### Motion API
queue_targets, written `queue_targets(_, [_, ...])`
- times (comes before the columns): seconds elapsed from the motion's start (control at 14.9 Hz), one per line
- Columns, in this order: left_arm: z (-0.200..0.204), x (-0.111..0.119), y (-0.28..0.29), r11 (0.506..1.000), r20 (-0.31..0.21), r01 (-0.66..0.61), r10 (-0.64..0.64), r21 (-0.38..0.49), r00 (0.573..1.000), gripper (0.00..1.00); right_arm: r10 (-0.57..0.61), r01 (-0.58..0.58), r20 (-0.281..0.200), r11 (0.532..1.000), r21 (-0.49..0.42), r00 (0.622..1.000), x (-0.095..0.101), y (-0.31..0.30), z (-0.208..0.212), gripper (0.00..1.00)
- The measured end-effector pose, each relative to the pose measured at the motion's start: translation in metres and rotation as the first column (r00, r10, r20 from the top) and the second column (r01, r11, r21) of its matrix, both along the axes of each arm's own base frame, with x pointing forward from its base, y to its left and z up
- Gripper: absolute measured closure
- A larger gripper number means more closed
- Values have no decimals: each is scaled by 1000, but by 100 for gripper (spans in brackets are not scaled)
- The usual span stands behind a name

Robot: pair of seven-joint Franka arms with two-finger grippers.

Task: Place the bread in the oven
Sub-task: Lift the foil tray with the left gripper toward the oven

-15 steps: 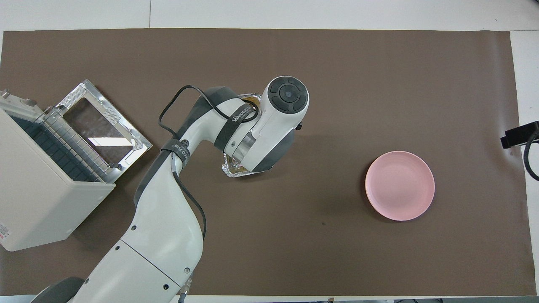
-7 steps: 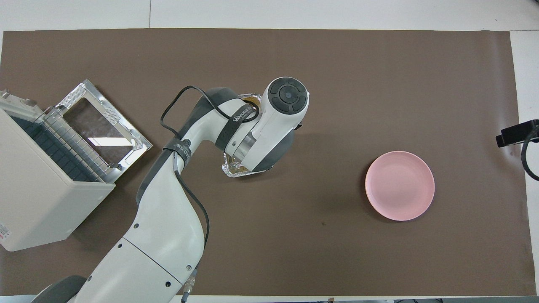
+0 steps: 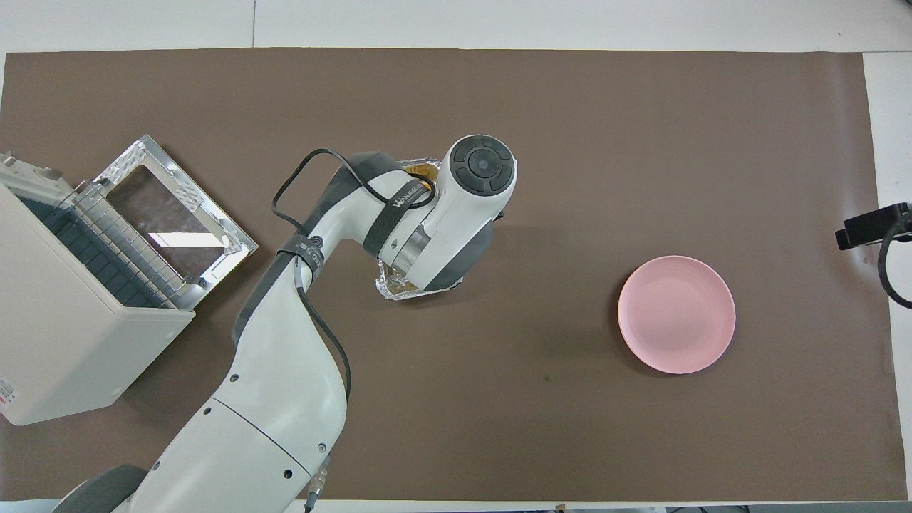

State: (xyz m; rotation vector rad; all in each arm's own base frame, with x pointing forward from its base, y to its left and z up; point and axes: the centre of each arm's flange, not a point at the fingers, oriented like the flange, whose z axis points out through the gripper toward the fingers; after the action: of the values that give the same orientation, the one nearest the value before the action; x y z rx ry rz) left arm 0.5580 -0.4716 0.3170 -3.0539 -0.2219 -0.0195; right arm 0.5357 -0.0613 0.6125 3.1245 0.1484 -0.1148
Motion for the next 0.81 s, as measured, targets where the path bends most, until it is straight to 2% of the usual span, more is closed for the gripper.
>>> queue_targets(0.07, [0,0,0,1000,0,0,0,0,1000,78,0,0,0,1000,0,1000,0,0,0,0])
queue_targets(0.13, [-1,0,0,1000,-1,-1,1,1,1000,78,0,0,0,1000,0,1000,0,0,0,0])
queue_targets(0.27, [-1,1,2,1000,0,-7,7,2,1000,90,0,0,0,1000,0,1000,0,0,0,0])
queue_targets(0.34, [-1,2,3,1000,1,-18,18,2,1000,90,0,0,0,1000,0,1000,0,0,0,0])
queue_targets(0.4, [-1,2,3,999,3,-40,40,2,999,96,0,0,0,1000,0,1000,0,0,0,0])
queue_targets(0.81, [0,6,6,987,8,-162,162,-10,987,98,0,0,0,1000,0,1000,0,0,0,0])
